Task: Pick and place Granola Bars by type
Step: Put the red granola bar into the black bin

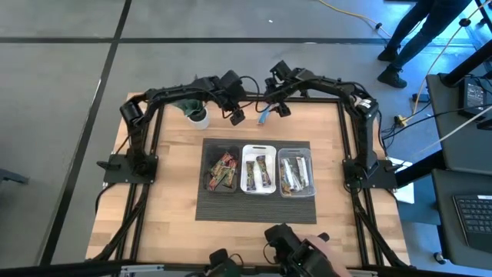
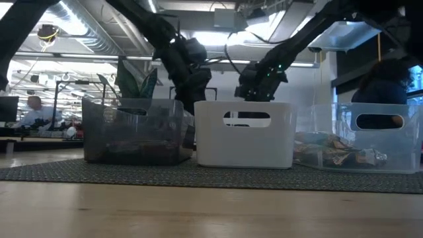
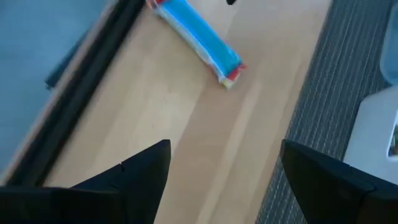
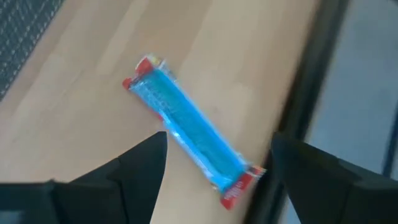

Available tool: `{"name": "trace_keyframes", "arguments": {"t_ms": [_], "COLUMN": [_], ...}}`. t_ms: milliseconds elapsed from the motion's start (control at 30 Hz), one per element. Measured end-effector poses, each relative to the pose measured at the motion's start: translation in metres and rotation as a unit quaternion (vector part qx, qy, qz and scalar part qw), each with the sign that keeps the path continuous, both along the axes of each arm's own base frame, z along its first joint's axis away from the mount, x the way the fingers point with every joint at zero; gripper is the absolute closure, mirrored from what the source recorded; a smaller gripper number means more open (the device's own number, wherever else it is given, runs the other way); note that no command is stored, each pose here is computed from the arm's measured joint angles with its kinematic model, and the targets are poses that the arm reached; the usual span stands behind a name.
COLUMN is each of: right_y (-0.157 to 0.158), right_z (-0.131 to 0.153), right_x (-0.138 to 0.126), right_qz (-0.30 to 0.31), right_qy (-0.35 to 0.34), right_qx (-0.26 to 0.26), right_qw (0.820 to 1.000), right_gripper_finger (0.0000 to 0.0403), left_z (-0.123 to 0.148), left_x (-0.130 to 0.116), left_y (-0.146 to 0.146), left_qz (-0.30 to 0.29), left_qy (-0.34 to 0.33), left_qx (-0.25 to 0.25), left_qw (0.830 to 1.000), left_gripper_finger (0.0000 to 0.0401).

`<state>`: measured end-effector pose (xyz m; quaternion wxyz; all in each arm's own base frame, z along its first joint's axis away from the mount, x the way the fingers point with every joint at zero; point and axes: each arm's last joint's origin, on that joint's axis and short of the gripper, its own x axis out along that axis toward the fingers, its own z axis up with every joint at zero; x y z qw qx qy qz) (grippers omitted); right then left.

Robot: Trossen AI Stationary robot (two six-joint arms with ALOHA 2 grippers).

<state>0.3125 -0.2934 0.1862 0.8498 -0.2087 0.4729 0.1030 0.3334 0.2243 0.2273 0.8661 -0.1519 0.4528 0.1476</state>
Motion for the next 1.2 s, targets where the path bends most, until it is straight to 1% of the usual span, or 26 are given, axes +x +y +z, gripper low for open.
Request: {"name": "trace_keyframes", "arguments": {"t_ms": [133,267,333,400,533,700,800,1000,1200], "right_y": [-0.001,-0.002,-0.003,-0.005,-0.006,-0.006,-0.007,-0.005,-0.003], "right_z": [-0.018,-0.038,-0.045,-0.049,-0.055,-0.055,-0.057,-0.060,-0.061], "right_x": [0.003,0.006,0.007,0.010,0.011,0.011,0.011,0.008,0.007], "right_qz": [0.000,-0.004,-0.007,-0.009,-0.020,-0.021,-0.033,-0.034,-0.075], "right_qy": [0.021,0.045,0.055,0.055,0.052,0.051,0.053,0.065,0.072], "right_qx": [0.012,0.020,0.016,0.007,0.015,0.014,0.022,0.046,0.073], "right_qw": [1.000,0.999,0.998,0.998,0.998,0.998,0.998,0.996,0.992], "right_gripper_finger": [0.0112,0.0112,0.0112,0.0112,0.0111,0.0116,0.0134,0.0188,0.0244], "left_z": [-0.011,-0.014,-0.014,-0.014,-0.014,-0.015,-0.015,-0.015,-0.015], "left_x": [0.006,0.009,0.009,0.010,0.009,0.010,0.010,0.011,0.011], "left_y": [0.005,0.008,0.009,0.008,0.008,0.006,0.005,0.004,0.003], "left_qz": [-0.021,-0.030,-0.036,-0.040,-0.041,-0.043,-0.043,-0.043,-0.042], "left_qy": [-0.024,-0.042,-0.045,-0.045,-0.042,-0.041,-0.041,-0.040,-0.039], "left_qx": [-0.003,-0.008,-0.002,-0.005,-0.007,-0.008,-0.009,-0.010,-0.013], "left_qw": [0.999,0.999,0.998,0.998,0.998,0.998,0.998,0.998,0.998], "left_gripper_finger": [0.0107,0.0107,0.0107,0.0107,0.0107,0.0107,0.0107,0.0107,0.0107]}}
